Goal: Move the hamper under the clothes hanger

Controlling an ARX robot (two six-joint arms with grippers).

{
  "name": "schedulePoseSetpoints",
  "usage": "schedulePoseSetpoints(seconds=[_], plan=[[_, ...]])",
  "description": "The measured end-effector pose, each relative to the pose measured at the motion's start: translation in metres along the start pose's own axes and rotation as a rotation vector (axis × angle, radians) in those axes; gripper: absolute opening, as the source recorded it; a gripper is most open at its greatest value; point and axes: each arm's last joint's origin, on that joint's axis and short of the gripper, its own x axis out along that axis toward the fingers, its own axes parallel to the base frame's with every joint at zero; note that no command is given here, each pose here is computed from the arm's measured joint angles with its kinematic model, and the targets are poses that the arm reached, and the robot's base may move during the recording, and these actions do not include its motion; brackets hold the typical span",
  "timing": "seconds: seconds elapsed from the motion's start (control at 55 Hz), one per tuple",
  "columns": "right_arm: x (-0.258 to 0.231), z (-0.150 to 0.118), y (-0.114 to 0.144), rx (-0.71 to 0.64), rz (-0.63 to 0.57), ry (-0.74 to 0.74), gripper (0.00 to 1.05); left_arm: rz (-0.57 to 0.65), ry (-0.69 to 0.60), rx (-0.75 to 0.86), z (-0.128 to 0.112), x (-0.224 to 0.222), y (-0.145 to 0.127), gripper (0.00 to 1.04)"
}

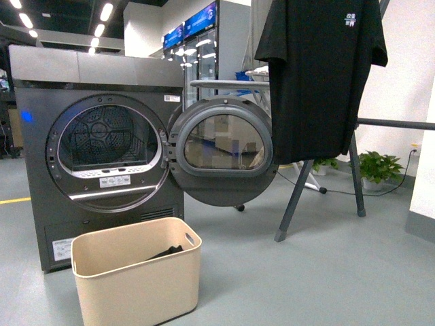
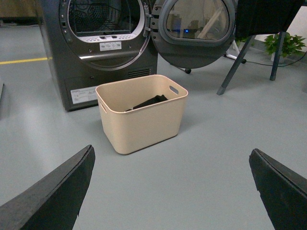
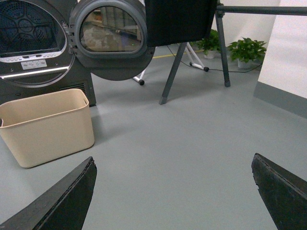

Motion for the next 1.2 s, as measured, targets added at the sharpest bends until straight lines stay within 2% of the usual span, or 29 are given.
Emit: schedulePoseSetpoints(seconds=[1.2], plan=[[0.0,0.0001,0.0,0.0,-0.001,-0.001,0.97,0.0,-0.001,0.0,0.0001,-0.0001,0.0,0.98]])
